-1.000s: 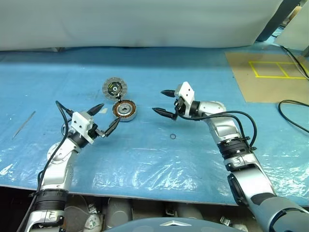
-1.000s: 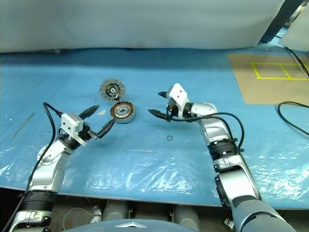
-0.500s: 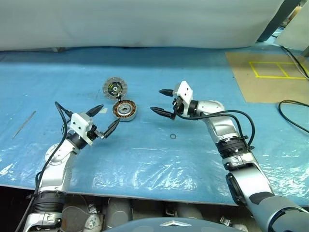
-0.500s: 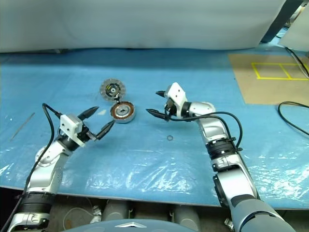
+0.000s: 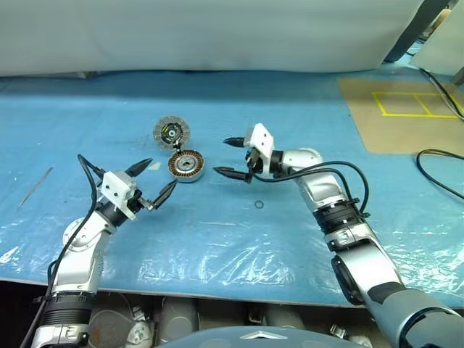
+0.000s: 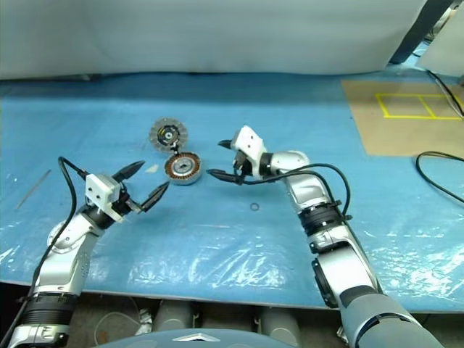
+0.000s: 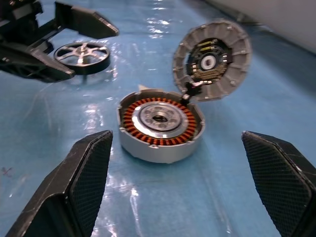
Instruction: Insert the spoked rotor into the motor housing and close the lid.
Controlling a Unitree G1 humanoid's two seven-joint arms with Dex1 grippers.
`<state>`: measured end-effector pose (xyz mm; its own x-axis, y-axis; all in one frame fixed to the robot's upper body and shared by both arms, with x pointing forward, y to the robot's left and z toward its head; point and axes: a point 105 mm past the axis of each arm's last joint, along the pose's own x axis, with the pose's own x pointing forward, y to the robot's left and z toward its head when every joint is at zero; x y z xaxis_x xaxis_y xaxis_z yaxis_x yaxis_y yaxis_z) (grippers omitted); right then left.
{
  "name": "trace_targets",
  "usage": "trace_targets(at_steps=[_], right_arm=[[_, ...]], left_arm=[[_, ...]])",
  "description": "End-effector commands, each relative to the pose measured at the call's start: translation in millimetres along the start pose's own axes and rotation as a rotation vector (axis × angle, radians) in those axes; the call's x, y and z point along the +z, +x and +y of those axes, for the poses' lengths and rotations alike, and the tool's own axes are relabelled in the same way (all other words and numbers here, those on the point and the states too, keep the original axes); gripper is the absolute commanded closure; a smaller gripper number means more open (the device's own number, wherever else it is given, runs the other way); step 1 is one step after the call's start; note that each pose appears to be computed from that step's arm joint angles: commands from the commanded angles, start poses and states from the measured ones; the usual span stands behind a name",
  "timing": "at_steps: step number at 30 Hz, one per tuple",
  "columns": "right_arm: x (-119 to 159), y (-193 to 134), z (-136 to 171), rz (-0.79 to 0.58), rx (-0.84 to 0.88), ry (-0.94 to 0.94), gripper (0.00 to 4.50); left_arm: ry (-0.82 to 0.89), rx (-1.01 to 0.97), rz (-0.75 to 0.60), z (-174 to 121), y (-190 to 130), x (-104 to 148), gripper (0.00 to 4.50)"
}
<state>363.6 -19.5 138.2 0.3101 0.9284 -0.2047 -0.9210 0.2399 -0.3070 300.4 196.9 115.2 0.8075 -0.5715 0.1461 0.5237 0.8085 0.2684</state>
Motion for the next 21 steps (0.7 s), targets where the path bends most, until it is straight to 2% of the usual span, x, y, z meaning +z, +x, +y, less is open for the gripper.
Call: trace_targets(at_steps=[1,5,10,21], right_arm=[[23.8,21.0,6.6,-0.03,0.087,-0.07,0.14],[20.9,50.5,13.7,0.097,0.184,-0.168,0.14],[15.0,76.8,6.8,0.244,0.193,-0.192,0.14],[1.3,97.1,14.4,0.407,0.218,-0.292,0.14]], left_arm=[[0.045,0.016,-0.014,4.2,-5.5,11.4,0.01],[0.047,0.052,-0.001,2.2,-15.3,11.8,0.01],[0.049,0.111,0.023,-1.2,-30.3,10.6,0.01],[0.056,0.206,0.052,-5.1,-51.3,10.1,0.01]])
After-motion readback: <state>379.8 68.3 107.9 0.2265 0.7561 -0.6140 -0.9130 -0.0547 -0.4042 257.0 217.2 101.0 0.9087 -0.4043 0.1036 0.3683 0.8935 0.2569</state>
